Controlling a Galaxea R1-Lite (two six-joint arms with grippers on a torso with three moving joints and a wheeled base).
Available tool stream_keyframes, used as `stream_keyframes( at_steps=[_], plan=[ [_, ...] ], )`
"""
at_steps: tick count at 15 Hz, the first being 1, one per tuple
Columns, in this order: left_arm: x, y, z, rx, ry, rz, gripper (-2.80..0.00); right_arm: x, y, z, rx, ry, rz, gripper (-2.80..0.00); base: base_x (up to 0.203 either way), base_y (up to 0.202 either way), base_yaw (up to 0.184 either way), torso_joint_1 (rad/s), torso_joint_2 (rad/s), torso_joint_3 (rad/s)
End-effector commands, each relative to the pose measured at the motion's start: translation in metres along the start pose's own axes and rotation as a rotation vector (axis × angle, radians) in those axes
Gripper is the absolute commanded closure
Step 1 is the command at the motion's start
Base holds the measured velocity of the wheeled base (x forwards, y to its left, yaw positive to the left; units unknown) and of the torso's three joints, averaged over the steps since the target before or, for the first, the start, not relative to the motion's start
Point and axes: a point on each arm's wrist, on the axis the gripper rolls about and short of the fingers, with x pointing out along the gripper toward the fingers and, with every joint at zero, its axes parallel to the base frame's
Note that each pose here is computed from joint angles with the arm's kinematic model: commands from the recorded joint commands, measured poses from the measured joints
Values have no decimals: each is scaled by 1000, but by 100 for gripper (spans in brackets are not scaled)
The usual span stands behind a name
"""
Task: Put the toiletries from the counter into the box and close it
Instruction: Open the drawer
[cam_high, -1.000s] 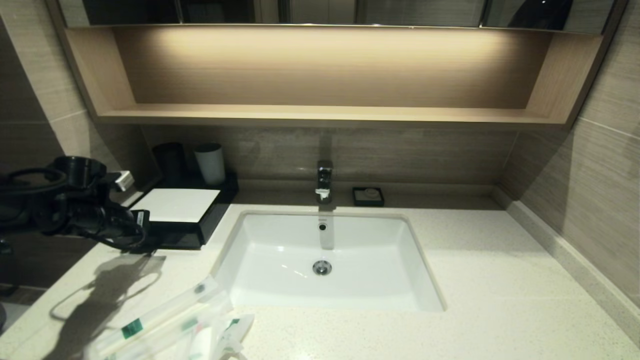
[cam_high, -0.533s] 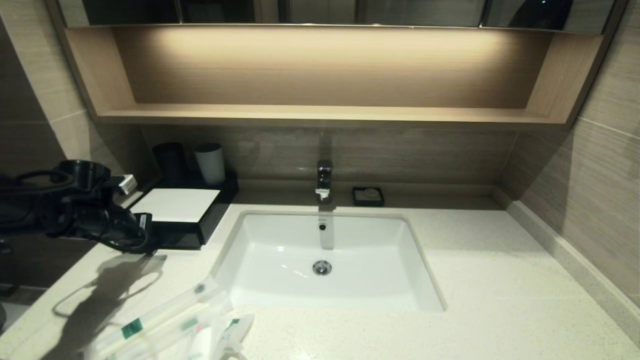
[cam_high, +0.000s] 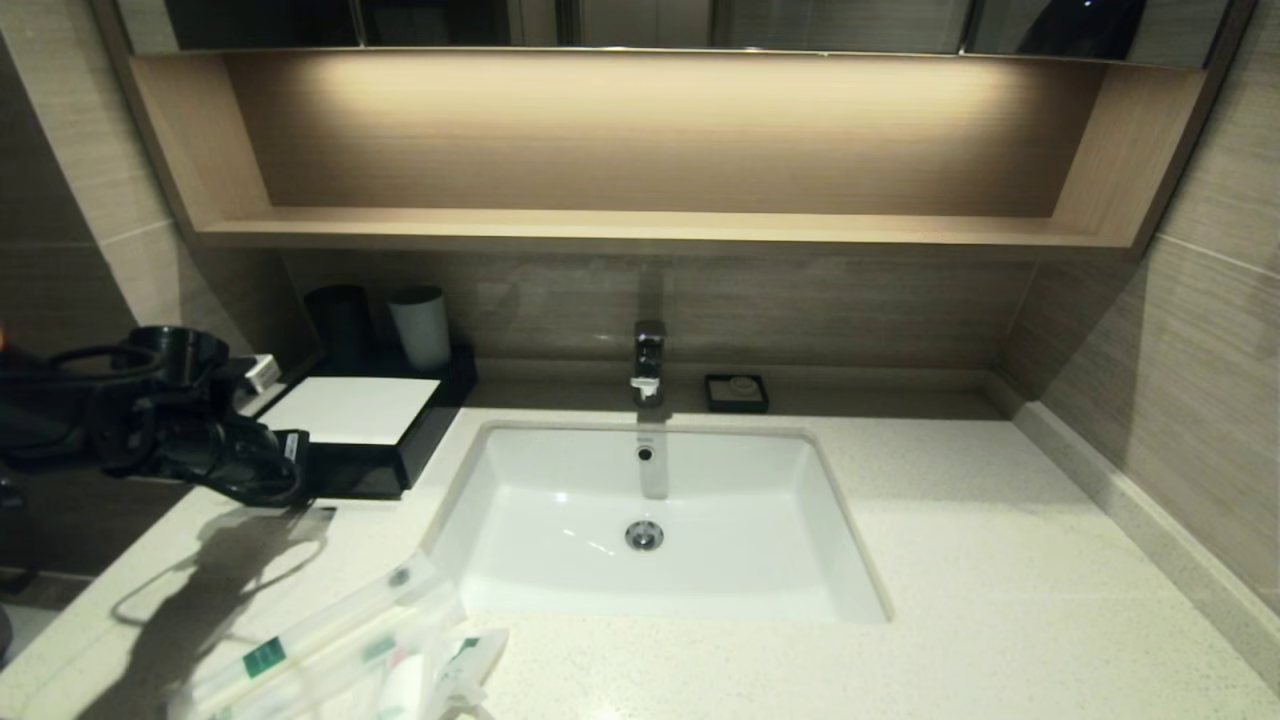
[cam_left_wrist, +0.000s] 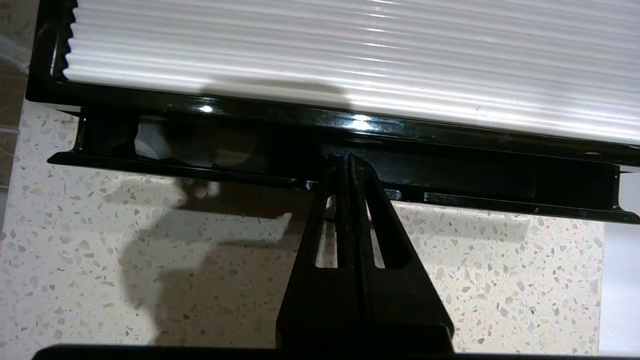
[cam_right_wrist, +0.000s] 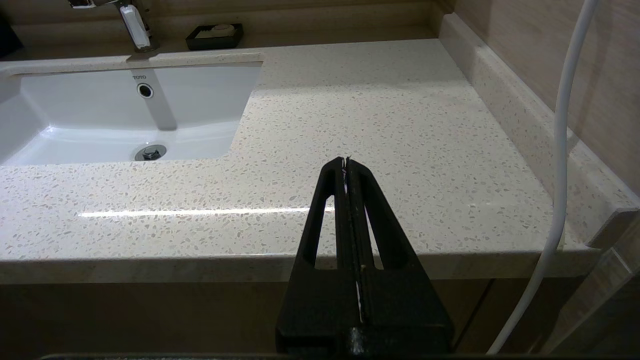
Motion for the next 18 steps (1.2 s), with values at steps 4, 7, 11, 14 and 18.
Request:
stream_keyframes(
  at_steps=[4, 7, 11, 14, 18],
  plan=[
    [11, 3, 1, 1, -26, 4, 0, 0, 0, 0, 0, -1, 1, 0, 0, 0, 0, 0, 0, 0],
    [15, 4, -1, -2, -14, 2, 0, 0, 0, 0, 0, -1, 1, 0, 0, 0, 0, 0, 0, 0],
    [17, 3, -5, -5, 7, 1, 0, 0, 0, 0, 0, -1, 1, 0, 0, 0, 0, 0, 0, 0],
    [14, 2, -6, -11, 38, -1, 0, 0, 0, 0, 0, -1, 1, 0, 0, 0, 0, 0, 0, 0],
    [1, -2, -6, -31, 174, -15, 0, 0, 0, 0, 0, -1, 1, 0, 0, 0, 0, 0, 0, 0]
  ],
)
